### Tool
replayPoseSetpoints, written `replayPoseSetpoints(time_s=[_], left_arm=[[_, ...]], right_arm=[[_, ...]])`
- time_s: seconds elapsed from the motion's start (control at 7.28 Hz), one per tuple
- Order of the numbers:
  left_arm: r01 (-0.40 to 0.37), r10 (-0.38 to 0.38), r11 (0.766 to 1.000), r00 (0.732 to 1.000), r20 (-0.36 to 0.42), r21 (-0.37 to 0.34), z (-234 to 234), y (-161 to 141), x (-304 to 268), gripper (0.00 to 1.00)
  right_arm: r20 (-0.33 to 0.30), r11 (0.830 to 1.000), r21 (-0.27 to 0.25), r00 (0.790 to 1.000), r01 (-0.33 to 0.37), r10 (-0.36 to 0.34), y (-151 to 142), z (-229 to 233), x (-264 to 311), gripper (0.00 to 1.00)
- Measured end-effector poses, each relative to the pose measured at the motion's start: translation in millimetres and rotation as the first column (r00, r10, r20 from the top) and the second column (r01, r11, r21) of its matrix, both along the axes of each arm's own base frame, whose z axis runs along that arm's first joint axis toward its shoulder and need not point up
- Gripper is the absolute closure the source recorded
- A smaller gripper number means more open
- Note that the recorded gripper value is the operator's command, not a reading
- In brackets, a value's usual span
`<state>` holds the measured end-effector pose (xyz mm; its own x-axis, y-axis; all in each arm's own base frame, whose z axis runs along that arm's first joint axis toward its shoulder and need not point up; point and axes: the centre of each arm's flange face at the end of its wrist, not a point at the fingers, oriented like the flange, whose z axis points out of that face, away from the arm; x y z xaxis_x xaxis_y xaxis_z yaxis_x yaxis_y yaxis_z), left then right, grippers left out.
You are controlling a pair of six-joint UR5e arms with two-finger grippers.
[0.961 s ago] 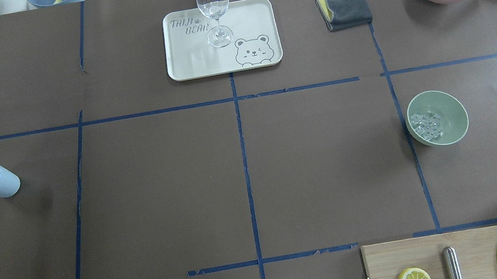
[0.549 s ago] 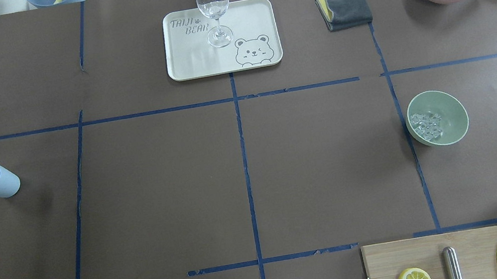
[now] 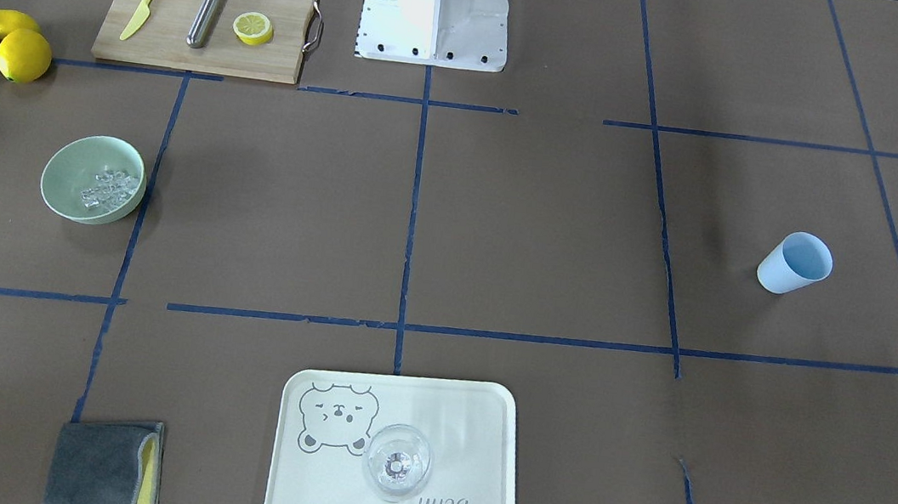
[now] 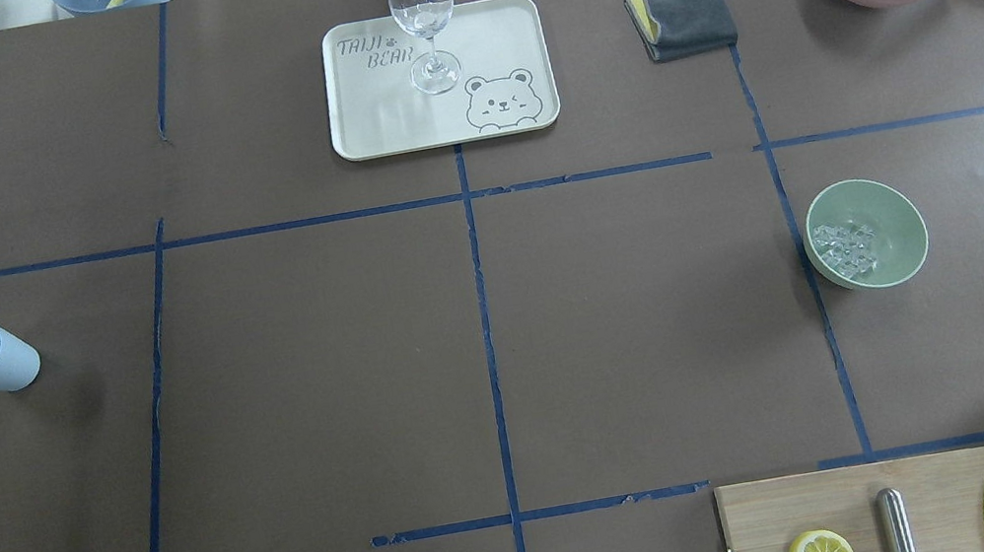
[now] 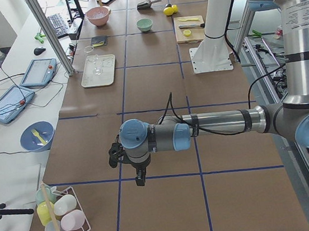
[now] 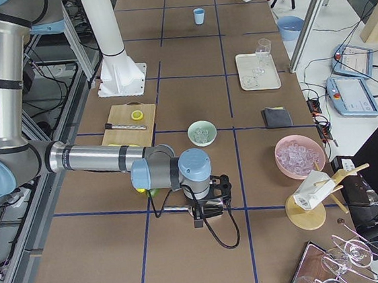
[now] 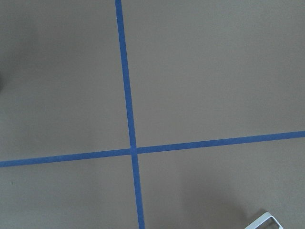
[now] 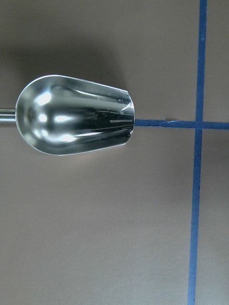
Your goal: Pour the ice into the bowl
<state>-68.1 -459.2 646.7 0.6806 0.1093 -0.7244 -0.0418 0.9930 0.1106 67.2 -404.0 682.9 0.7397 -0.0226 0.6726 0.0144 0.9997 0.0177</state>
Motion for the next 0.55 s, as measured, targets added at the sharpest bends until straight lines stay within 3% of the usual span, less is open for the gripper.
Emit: replayPoseSetpoints(time_s=[0.55], left_arm=[[0.000,0.000,1.000,1.000,0.000,0.000,-1.1,0.1,0.3,0.00]], right_arm=[[0.000,1.000,0.005,1.000,0.000,0.000,-1.1,-1.6,0.1,0.00]])
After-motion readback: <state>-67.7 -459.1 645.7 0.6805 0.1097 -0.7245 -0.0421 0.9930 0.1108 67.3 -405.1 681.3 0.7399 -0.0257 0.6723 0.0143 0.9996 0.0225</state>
